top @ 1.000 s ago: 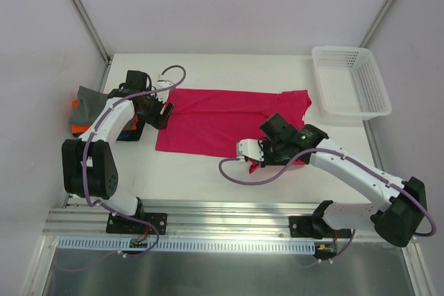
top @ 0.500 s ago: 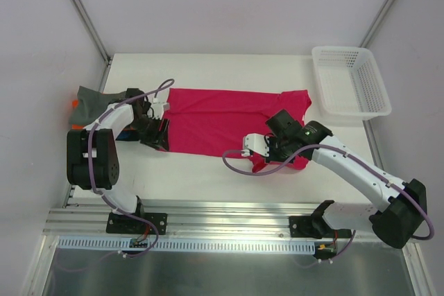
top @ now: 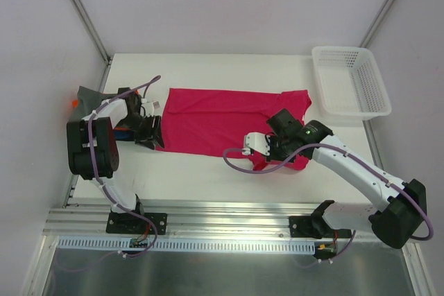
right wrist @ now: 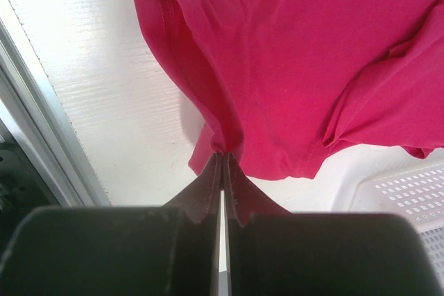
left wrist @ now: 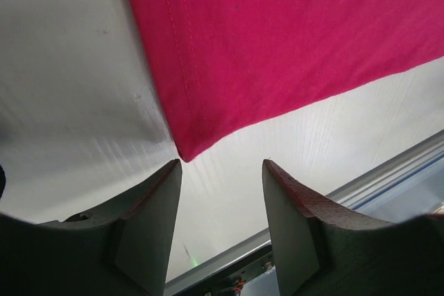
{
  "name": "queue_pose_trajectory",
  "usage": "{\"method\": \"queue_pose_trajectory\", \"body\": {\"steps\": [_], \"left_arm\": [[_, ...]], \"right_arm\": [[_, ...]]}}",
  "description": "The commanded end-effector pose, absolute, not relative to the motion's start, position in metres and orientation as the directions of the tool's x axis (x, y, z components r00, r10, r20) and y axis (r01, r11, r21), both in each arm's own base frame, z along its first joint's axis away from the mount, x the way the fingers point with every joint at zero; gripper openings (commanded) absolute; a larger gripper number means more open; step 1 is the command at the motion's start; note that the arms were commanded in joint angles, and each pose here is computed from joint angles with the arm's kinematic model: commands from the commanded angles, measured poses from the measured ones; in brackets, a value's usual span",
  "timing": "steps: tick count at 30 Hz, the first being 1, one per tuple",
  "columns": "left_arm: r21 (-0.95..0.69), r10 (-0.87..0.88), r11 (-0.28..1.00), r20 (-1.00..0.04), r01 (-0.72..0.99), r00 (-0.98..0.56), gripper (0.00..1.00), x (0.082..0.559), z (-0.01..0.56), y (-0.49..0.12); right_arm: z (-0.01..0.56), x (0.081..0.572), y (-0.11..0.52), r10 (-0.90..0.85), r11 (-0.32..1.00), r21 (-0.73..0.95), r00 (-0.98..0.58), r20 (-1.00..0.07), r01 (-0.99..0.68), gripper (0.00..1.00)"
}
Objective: Fold and stack the t-shirts
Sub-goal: Grap the side of the flattened tshirt closest away from the robot with both arms
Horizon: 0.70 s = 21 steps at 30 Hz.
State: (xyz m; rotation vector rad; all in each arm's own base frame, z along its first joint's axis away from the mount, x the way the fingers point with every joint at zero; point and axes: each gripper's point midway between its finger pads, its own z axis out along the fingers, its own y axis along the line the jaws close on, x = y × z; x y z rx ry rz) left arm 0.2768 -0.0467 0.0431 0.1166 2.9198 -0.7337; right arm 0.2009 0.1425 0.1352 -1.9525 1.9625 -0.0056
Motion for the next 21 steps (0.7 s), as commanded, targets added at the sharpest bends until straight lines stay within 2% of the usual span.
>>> {"method": "queue_pose_trajectory", "body": {"steps": [1,6,8,11,12,14,21], "left_arm": [[-0.449,0.028,0.89,-0.114,0.077,-0.993,0.5,0.282,0.041,-0.041],[-0.454,0.019,0.89,-0.079,0.052,-0.997,0.49,0.288,0.031,-0.041],[-0.456,0.018,0.889,-0.062,0.045,-0.998,0.45,0.289,0.026,-0.04],[-0.46,0.028,0.887,-0.06,0.052,-0.998,0.26,0.29,0.025,-0.04],[-0.456,0.032,0.888,-0.065,0.058,-0.997,0.14,0.289,0.027,-0.04],[-0.458,0.044,0.886,-0.065,0.069,-0.997,0.01,0.287,0.028,-0.04],[-0.451,0.079,0.884,-0.119,0.125,-0.99,0.0,0.286,0.049,-0.039]], "right_arm": [[0.145,0.206,0.143,-0.963,0.062,-0.275,0.014,-0.267,-0.959,0.01],[0.143,0.208,0.141,-0.964,0.074,-0.27,0.0,-0.266,-0.96,0.01],[0.142,0.208,0.139,-0.965,0.08,-0.268,-0.007,-0.263,-0.96,0.01],[0.14,0.209,0.137,-0.965,0.089,-0.262,-0.017,-0.262,-0.961,0.01],[0.138,0.209,0.136,-0.965,0.091,-0.261,-0.021,-0.261,-0.961,0.01],[0.136,0.208,0.132,-0.966,0.102,-0.259,-0.034,-0.257,-0.96,0.01],[0.139,0.22,0.106,-0.948,0.236,-0.272,-0.16,-0.276,-0.933,0.01]]}}
